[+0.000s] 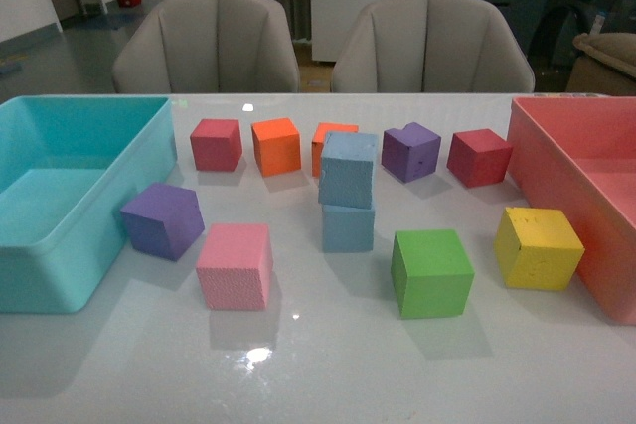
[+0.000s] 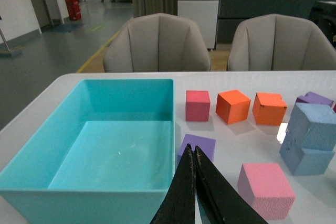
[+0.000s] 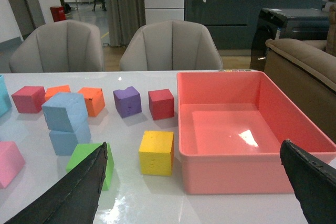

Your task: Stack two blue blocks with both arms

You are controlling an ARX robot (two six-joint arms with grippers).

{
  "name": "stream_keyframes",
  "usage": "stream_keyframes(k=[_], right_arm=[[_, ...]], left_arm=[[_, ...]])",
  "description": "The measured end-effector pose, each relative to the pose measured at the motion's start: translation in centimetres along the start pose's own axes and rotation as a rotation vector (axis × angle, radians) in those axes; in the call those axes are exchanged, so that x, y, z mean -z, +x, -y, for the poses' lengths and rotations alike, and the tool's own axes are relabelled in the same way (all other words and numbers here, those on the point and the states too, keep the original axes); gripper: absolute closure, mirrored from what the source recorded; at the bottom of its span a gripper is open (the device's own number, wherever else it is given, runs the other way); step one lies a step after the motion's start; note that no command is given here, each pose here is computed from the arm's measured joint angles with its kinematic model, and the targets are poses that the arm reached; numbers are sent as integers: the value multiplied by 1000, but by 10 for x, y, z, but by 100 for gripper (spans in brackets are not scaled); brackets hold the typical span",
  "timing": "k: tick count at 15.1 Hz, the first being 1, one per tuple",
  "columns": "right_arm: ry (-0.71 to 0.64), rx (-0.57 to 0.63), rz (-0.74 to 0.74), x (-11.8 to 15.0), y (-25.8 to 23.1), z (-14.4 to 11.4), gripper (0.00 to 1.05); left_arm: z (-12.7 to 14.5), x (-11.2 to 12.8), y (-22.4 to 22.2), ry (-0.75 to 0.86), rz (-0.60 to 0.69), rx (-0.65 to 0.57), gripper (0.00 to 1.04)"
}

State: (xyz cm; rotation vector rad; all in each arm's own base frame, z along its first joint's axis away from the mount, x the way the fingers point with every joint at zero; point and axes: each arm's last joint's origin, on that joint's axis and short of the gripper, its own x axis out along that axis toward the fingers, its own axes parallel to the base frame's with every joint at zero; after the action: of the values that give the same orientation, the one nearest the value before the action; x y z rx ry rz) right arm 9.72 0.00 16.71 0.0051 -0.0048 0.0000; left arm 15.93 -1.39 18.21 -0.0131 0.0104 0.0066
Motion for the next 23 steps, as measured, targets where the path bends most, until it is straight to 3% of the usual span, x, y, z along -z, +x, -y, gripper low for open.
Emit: stream_keyframes(k=[4, 8, 23], right_arm=[[0, 0, 0, 0, 0, 0, 6], [0, 0, 0, 0, 0, 0, 6], [0, 0, 0, 0, 0, 0, 6]], left_arm=[[-15, 7, -15, -1, -1, -15, 103], [-14, 17, -25, -1, -8, 9, 103], [-14, 15, -54, -1, -2, 9, 103]])
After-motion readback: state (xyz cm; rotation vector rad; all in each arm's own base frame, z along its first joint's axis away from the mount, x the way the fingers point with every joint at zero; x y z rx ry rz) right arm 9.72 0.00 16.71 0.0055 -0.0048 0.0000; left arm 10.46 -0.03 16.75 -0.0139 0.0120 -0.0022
